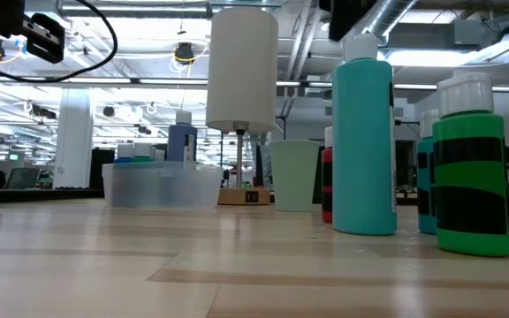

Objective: Pick & Place Paint Supplies
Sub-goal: Put the left light blue paint bottle into the transparent bin

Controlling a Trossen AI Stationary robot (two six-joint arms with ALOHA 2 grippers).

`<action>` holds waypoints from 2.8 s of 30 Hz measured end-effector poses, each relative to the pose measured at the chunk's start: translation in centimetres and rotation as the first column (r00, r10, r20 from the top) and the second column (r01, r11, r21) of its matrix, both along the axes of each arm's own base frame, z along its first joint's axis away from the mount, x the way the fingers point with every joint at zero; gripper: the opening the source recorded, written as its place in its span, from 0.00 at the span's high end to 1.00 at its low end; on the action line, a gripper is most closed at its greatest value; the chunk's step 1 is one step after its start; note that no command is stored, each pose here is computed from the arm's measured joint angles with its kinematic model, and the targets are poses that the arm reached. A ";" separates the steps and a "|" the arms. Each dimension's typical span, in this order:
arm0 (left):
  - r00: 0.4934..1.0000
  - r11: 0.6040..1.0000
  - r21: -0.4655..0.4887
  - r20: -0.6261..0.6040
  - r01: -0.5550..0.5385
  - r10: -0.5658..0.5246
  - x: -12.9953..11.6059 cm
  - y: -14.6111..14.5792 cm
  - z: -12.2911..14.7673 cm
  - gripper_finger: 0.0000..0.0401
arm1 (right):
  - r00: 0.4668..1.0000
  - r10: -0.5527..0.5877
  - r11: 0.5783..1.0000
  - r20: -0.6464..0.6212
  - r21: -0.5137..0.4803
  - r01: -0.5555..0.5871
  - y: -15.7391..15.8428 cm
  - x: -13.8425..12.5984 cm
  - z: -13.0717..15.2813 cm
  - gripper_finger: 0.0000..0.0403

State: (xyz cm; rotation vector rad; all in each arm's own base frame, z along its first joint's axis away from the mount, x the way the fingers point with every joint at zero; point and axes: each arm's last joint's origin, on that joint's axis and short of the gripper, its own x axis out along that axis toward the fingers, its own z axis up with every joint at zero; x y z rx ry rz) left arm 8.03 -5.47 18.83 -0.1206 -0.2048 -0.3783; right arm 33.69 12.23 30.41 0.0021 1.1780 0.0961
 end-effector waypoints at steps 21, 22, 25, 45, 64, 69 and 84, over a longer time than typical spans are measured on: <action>1.000 1.000 -0.010 0.013 0.000 0.000 0.0 0.0 0.2 1.00 | 0.985 0.012 0.998 -0.175 -0.064 -0.024 -0.5 1.1 -3.5 0.42; 1.000 1.000 -0.010 0.012 0.000 0.000 0.0 0.0 0.1 1.00 | 0.984 0.011 0.998 -0.177 -0.066 -0.023 -0.6 1.1 -3.5 0.42; 1.000 1.000 -0.012 0.014 0.000 0.000 0.0 0.0 0.2 1.00 | 0.984 0.012 0.998 -0.177 -0.066 -0.024 -0.8 1.1 -3.5 0.42; 1.000 1.000 -0.016 0.019 0.000 0.000 0.0 0.0 0.2 1.00 | 0.984 0.014 0.999 -0.178 -0.038 -0.021 -1.0 1.3 -3.5 0.40; 1.000 1.000 -0.020 0.025 0.001 0.000 -0.1 0.0 0.3 1.00 | 0.985 0.003 0.999 -0.174 -0.037 -0.009 -1.1 1.3 -3.3 0.30; 1.000 1.000 -0.021 0.026 0.000 0.000 -0.1 0.0 0.3 1.00 | 0.984 0.009 0.999 -0.177 -0.040 -0.016 -1.1 1.3 -3.4 0.30; 1.000 1.000 -0.021 0.026 0.001 0.000 -0.1 0.0 0.3 1.00 | 0.993 0.025 0.999 -0.118 -0.024 -0.028 -0.6 1.5 -0.4 0.30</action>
